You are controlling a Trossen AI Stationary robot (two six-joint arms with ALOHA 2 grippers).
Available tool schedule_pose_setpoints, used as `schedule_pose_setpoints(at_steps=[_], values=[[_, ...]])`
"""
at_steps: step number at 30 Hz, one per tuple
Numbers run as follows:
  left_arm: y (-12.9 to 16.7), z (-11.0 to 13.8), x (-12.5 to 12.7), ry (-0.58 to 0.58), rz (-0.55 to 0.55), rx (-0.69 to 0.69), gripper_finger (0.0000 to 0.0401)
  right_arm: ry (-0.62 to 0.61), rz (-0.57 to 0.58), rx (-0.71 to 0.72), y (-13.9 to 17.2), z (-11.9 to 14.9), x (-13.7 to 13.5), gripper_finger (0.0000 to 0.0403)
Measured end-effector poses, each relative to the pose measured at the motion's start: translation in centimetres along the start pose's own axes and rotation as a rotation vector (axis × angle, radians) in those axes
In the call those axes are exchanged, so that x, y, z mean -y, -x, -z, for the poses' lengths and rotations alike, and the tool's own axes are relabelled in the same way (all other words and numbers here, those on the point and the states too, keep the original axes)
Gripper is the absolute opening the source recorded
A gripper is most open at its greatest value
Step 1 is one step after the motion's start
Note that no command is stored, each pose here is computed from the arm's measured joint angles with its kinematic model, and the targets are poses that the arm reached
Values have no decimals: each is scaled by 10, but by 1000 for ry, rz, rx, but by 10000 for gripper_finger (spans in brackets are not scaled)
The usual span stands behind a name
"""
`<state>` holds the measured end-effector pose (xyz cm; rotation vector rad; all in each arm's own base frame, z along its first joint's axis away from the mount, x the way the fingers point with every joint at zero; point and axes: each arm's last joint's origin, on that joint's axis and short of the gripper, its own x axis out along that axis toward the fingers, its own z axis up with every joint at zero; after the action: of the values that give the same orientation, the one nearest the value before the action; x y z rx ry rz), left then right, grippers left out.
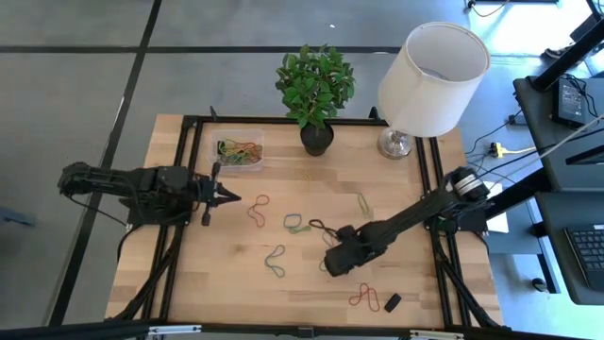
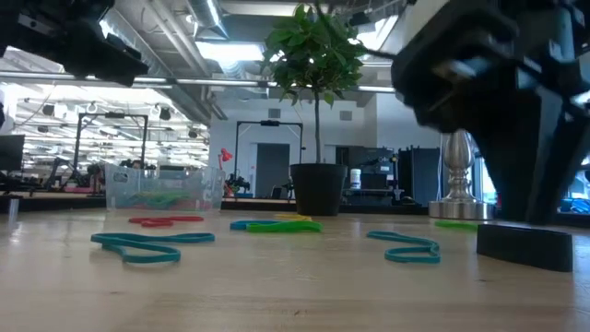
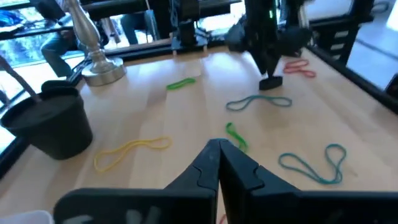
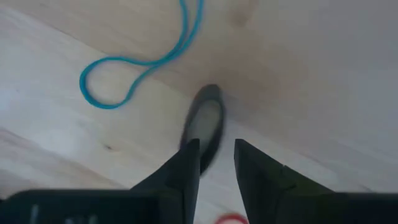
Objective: Pick and place rubber bands into bin
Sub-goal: Put the black rubber band into the transparent bin
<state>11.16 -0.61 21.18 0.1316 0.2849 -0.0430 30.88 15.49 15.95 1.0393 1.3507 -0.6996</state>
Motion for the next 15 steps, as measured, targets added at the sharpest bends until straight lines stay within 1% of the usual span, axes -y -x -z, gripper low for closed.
schedule_pose_setpoints(at_steps=[3,5,7,9,10,11,13,15], values=[[1,-1,-1,31,28,16,1,5,8,-1,-12,1,-2,103],[1,-1,-1,48,44,15,1,3,22,-1,-20,0,-3,96],[0,-1,-1,69,44,12,2,4,20,-2,-23,0,-4,76],[0,-1,-1,89,38,11,4,3,21,1,-24,-1,-4,41],[0,-1,-1,97,36,18,5,1,15,11,-23,-2,-4,21],[0,-2,-2,101,35,27,6,1,-3,34,-20,-3,-6,12],[0,-4,-2,101,33,45,9,7,-60,119,-8,-8,-13,11],[0,-5,-2,103,27,56,16,36,-95,228,14,-16,-17,10]])
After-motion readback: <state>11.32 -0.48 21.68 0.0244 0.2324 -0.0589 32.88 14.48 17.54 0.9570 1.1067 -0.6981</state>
